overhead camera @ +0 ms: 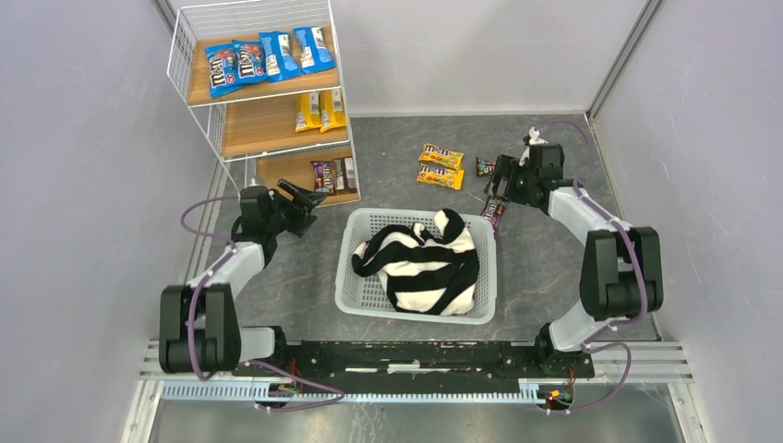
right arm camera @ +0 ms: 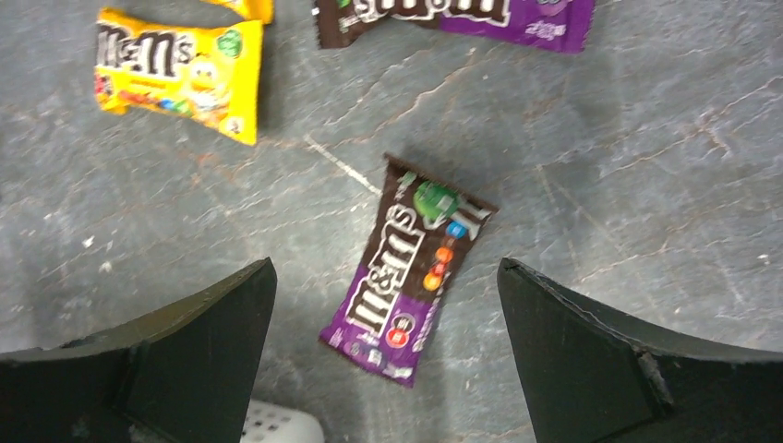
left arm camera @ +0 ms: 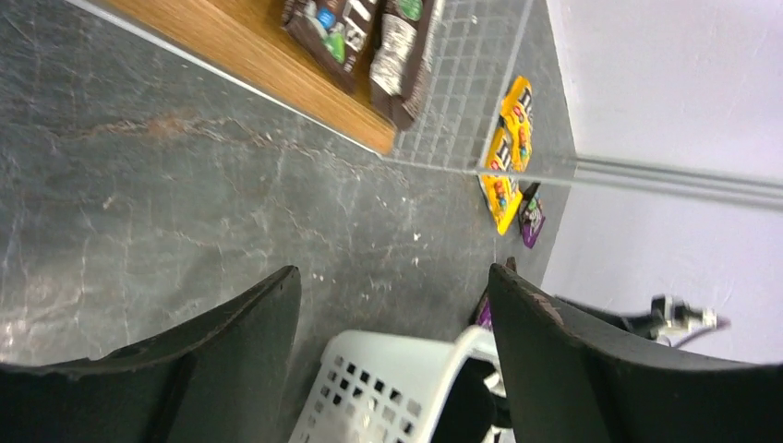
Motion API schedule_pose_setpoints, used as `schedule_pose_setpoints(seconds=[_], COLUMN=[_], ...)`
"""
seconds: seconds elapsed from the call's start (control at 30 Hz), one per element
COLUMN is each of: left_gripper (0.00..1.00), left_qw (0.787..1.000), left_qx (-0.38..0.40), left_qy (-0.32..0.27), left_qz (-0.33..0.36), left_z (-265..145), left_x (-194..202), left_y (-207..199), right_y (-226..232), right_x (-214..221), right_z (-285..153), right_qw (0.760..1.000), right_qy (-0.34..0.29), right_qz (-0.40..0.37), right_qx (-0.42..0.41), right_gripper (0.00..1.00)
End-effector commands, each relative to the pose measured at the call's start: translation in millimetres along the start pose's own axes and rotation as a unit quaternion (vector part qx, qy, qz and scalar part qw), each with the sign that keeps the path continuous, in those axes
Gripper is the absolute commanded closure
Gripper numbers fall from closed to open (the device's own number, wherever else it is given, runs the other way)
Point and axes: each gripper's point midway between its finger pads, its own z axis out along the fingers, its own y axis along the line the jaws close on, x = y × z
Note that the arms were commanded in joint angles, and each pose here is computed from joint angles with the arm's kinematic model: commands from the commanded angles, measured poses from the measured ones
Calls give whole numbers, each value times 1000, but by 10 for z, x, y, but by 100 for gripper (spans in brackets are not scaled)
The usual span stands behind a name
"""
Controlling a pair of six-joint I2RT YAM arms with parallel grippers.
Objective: Place and organize the candy bags onto the shelf
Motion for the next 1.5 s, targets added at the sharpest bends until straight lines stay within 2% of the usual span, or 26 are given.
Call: schedule_pose_setpoints(seconds=[0.0,0.2,0.43,0.8,0.9,1.13,1.47], left_gripper=[18,14,13,12,13,13,13], left_qw=[996,992,984,975,974,971,971], left_qx=[12,10,21,65,78,94,134], left_qy=[28,-2,-14,-38,-39,-46,-30], left_qz=[82,128,175,211,210,213,197], left_z=[-326,-650,-869,-1140,-1187,-1288,-1378], left_x=[162,136,59,-103,-110,-127,-82], left_y=[-84,-173,-412,-943,-1041,-1194,-1430], right_y=[-113,-196,-142,-238,-221,-190,-143], right_x=[-5,148,333,471,441,330,64], right_z=[136,275,433,512,506,471,237], right_qw=[998,987,981,976,977,979,985], right_qy=[33,41,46,49,42,26,-30], right_qz=[-16,9,-10,-16,-15,-13,1], right_qx=[57,156,188,212,208,203,172], right_gripper=[2,2,2,19,29,43,47])
